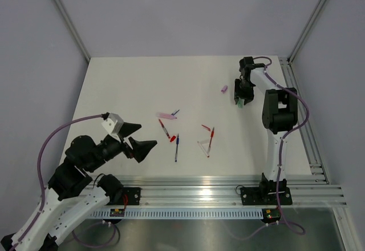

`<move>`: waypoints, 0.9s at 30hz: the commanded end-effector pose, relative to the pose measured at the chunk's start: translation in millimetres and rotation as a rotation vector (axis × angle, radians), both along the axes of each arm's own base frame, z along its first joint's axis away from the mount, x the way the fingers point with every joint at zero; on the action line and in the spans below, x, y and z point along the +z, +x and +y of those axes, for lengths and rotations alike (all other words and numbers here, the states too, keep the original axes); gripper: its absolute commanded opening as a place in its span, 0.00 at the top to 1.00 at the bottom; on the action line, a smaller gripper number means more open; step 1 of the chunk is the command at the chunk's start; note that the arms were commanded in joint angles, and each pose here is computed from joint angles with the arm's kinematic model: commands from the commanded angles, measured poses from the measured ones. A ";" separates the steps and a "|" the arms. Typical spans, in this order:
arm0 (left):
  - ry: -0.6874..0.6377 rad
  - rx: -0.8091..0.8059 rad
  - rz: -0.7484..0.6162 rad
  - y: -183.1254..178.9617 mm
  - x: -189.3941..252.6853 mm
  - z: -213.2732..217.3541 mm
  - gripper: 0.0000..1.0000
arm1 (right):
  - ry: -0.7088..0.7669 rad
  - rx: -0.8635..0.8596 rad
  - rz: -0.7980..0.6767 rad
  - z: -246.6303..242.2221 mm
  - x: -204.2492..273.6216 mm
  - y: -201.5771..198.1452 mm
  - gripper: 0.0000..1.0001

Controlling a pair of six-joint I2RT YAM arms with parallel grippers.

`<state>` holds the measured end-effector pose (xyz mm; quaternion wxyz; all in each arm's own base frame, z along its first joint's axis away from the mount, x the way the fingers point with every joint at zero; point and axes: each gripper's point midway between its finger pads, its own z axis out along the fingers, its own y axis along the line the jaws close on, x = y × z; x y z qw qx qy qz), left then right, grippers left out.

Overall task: Insert the pens into the pen caps
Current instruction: Pick up the pen from the center of the board.

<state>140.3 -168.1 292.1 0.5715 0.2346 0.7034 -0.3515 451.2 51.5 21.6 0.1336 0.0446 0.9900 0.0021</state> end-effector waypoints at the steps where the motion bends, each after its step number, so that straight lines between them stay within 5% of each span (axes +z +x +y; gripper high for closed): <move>1: -0.070 -0.035 -0.069 -9.3 23.6 -0.4 0.01 | -0.015 -0.006 0.057 1.1 3.8 -3.8 0.51; 18: -0.150 -0.068 -0.152 -31.5 43.6 9.7 0.01 | -0.030 -0.024 0.136 12.4 1.0 1.1 0.55; 27: -0.145 -0.062 -0.149 -30.1 42.4 9.9 0.01 | -0.030 -0.028 0.133 11.9 0.0 -1.4 0.68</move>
